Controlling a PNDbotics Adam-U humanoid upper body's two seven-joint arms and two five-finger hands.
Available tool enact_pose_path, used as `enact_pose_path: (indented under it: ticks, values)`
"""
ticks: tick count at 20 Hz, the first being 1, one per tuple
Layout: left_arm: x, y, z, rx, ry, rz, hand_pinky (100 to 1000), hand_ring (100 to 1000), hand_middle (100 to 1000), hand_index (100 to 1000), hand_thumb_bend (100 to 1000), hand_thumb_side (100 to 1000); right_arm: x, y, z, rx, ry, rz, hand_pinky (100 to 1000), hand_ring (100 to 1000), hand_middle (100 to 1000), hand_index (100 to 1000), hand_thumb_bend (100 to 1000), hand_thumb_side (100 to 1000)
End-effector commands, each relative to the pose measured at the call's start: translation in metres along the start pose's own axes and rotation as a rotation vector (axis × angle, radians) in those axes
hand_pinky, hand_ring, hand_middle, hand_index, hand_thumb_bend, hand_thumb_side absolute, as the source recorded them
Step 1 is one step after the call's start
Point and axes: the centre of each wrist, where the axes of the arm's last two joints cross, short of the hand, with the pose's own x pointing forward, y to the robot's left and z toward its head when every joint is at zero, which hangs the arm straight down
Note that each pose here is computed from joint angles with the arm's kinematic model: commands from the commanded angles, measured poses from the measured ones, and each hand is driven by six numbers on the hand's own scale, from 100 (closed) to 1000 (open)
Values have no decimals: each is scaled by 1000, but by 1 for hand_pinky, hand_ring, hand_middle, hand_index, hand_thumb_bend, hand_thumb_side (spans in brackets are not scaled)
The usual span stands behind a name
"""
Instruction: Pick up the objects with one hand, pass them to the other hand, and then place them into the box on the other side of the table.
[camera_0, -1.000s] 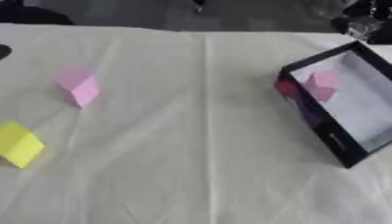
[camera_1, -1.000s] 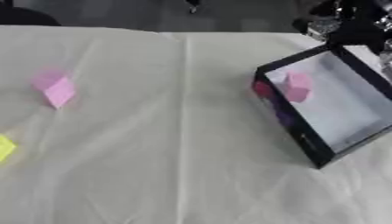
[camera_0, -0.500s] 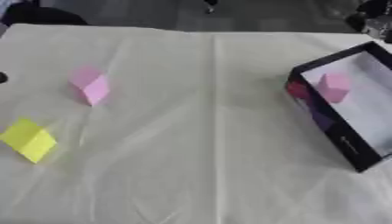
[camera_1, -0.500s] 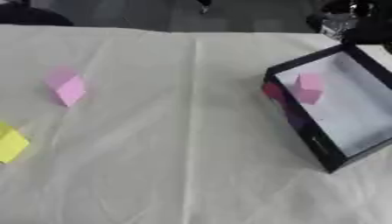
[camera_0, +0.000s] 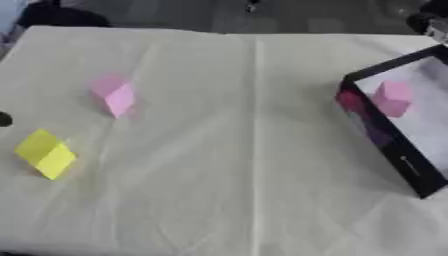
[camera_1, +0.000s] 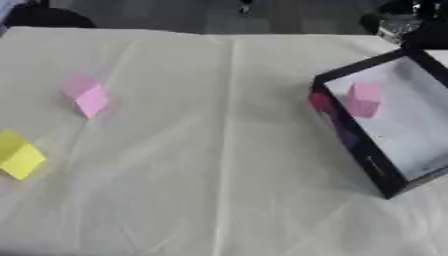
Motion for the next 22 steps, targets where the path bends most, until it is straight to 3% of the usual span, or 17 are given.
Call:
enact_pose_path:
  ticks: [1, 11, 22]
  values:
    - [9, 3, 15, 4, 30, -24, 921, 837, 744, 809, 887, 537, 12, -12, -1, -8, -18, 47, 823, 677, 863, 858, 461, 168]
    - [44, -26, 13, -11, 15, -19, 921, 841, 748, 813, 929, 580, 7, -9, 0, 2, 1, 48, 823, 672, 858, 854, 456, 180]
    - [44, -43, -13, 43, 150, -37, 948, 877, 774, 843, 938, 483, 2, -7, 1, 9, 15, 52, 822, 666, 852, 849, 453, 186]
